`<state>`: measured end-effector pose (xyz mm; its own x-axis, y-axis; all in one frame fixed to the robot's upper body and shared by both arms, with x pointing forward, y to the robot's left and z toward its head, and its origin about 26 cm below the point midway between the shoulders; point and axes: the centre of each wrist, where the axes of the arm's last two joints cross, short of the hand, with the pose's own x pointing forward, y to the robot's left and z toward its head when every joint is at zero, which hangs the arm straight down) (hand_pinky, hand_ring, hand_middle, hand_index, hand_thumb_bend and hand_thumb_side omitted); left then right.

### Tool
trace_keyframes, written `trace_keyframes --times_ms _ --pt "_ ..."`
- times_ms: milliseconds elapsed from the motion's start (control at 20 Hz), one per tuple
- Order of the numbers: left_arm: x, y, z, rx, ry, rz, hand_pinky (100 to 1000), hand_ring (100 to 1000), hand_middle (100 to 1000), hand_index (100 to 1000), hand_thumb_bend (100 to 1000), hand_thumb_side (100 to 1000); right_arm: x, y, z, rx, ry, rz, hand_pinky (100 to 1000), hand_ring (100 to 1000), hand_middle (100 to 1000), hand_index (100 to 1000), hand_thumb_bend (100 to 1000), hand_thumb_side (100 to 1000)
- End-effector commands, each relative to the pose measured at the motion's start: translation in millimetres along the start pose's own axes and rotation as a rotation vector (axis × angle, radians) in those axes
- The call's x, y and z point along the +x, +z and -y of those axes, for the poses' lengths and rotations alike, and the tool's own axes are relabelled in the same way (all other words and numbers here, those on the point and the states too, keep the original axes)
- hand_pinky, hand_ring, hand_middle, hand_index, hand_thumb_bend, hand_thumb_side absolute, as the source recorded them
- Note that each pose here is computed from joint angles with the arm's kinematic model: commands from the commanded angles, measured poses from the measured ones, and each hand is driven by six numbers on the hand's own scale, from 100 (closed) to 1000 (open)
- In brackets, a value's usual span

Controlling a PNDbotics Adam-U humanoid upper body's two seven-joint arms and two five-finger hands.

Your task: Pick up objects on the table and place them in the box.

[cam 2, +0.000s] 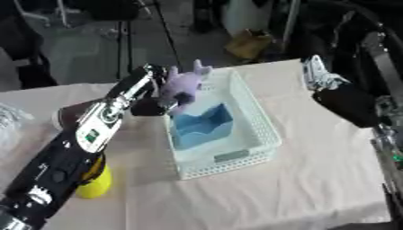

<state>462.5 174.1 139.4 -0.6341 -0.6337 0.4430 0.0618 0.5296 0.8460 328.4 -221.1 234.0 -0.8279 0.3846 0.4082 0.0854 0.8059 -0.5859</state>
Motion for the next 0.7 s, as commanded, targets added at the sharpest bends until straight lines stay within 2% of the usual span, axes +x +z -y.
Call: trace_keyframes --times_ms 50,100,150,200,250,450,700 --pt "1.9 -5.0 -13.0 0.029 -0.019 0.014 168 450 509 617 456 477 6.8 -5.8 6.0 -0.007 0.009 0.037 597 654 803 882 100 438" --pt "1.8 -5.0 -13.1 0.024 -0.025 0.016 489 722 764 802 715 648 6.8 -5.8 6.1 -0.007 0.009 0.037 597 654 803 882 100 439" --pt "2.8 -5.4 -13.3 -0.010 -0.061 0.033 582 779 806 830 747 683 6.7 -5.7 6.0 -0.007 0.009 0.036 597 654 803 882 100 439" --pt "3.3 -5.5 -13.8 -0.033 -0.092 0.045 711 861 873 874 831 726 6.6 -5.7 6.0 -0.006 0.009 0.036 597 654 803 882 100 445" --pt "5.5 -6.4 -16.3 -0.042 -0.128 0.071 766 894 901 888 855 780 6.6 -5.6 6.1 -0.006 0.009 0.036 597 654 803 882 100 439" --pt "5.7 -5.7 -16.3 -0.060 -0.192 0.116 740 897 910 897 823 817 6.2 -5.2 6.3 -0.006 0.010 0.034 597 654 803 882 100 439" --pt "1.2 -3.2 -13.8 -0.080 -0.206 0.113 722 891 907 889 796 823 5.9 -4.8 6.7 -0.007 0.011 0.032 597 654 803 882 100 439"
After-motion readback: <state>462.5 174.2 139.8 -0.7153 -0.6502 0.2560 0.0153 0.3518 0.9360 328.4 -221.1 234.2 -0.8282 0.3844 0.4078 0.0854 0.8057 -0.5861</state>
